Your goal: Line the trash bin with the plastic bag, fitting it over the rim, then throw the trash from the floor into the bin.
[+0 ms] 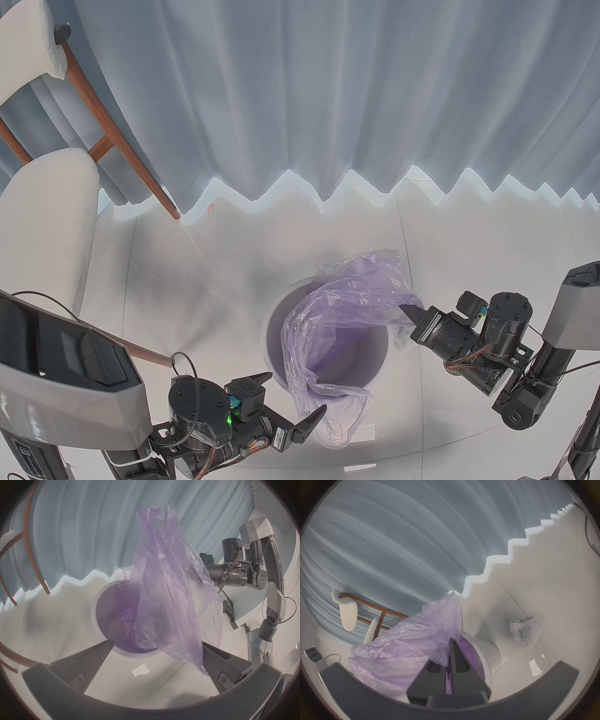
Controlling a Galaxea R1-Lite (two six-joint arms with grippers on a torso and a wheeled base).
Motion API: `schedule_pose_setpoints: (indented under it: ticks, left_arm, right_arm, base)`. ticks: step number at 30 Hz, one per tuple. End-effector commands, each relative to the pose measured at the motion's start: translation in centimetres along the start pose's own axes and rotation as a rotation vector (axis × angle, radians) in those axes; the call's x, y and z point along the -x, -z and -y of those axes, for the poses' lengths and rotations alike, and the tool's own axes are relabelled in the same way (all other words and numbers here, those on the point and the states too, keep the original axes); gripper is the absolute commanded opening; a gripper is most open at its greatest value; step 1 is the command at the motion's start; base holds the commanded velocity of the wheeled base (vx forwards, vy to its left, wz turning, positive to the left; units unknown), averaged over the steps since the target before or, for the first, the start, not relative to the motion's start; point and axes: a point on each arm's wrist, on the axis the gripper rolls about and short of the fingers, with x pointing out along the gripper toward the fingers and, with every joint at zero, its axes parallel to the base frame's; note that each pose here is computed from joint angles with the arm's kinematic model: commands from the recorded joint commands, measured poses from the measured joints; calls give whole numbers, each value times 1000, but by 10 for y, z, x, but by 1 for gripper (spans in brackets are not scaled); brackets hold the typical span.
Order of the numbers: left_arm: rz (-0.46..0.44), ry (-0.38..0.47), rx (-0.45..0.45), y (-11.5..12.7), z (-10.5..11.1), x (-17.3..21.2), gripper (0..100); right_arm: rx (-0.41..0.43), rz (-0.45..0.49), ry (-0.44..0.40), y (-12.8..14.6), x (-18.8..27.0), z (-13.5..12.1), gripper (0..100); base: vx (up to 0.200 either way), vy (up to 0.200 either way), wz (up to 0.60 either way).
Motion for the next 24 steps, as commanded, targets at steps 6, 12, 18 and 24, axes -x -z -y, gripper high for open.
schedule_pose_setpoints:
  ticks: [6, 12, 18, 24]
  left_arm:
    - [-14, -9, 4, 6, -1, -11, 0]
    - [55, 3, 54, -10, -1, -10, 0]
    - [203, 27, 127, -46, -2, 5, 0]
    - [285, 55, 226, -67, -7, 11, 0]
  right_arm:
    - [0, 13, -12, -1, 0, -1, 0]
    - [-1, -7, -34, -3, 8, -4, 0]
    - [0, -21, -92, -9, 21, -11, 0]
    - [2, -41, -141, -12, 32, -18, 0]
  base:
    - [0, 0, 0]
    - [0, 0, 0]
    - [0, 0, 0]
    - [0, 0, 0]
